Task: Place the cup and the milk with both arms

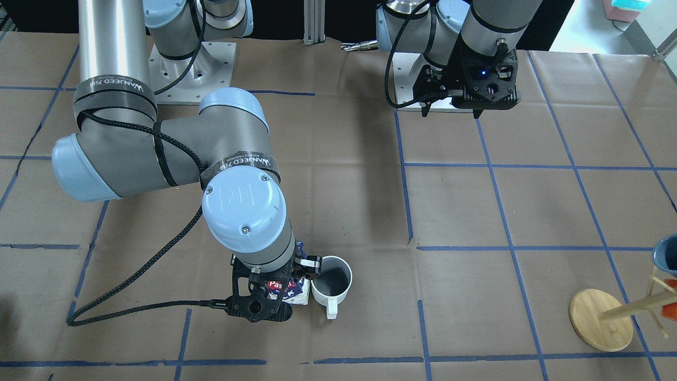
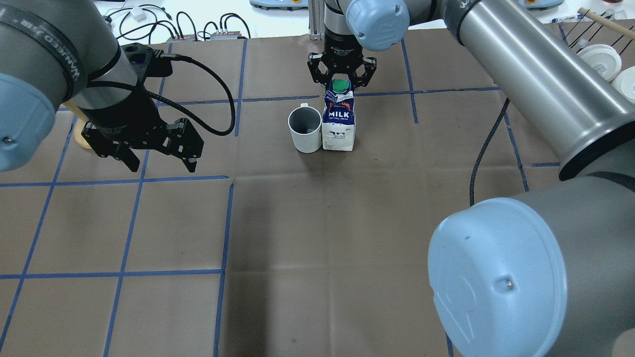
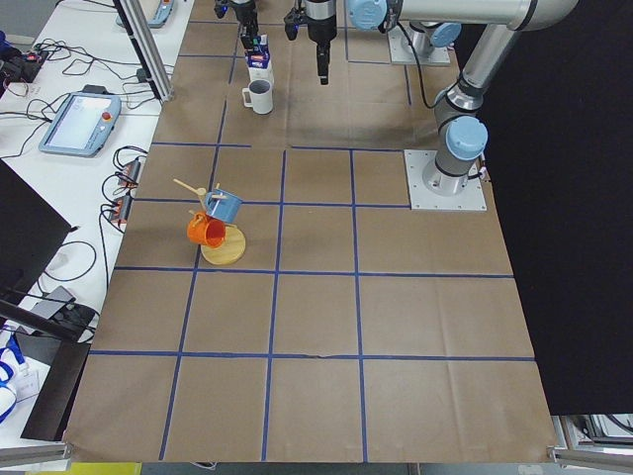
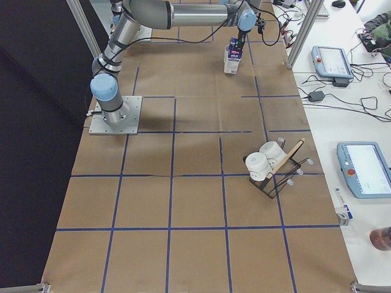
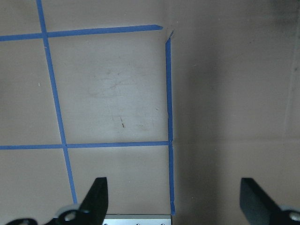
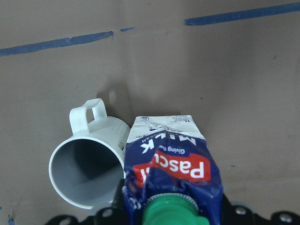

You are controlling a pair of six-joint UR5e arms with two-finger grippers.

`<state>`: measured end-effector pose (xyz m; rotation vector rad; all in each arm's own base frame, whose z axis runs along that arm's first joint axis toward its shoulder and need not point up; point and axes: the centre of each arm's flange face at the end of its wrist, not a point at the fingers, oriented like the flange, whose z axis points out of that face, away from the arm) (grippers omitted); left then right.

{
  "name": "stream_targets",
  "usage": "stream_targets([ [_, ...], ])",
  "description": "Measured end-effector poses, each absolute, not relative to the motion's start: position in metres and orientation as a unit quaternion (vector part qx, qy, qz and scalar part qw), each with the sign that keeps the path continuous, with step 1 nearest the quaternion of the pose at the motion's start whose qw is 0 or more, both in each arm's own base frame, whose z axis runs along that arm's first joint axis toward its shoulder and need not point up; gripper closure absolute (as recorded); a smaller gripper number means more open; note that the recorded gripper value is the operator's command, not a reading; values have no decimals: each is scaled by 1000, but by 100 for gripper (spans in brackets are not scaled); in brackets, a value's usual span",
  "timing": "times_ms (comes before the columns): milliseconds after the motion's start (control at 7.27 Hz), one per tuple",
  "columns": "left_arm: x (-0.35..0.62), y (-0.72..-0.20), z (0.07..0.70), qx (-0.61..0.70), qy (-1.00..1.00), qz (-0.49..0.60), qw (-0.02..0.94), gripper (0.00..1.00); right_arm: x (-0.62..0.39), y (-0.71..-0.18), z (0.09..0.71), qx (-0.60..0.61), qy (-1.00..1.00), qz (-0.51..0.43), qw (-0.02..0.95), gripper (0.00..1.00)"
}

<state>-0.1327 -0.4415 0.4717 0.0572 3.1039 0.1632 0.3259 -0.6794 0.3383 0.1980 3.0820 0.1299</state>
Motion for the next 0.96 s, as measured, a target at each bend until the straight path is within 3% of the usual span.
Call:
stream_targets([
  [550,-132,-442,470,18,998,54,16,1,315,-678,356,66,997,32,25,0],
  [963,-132,-442,469,17,998,55,16,1,255,-636,433,28,999,28,9,3],
])
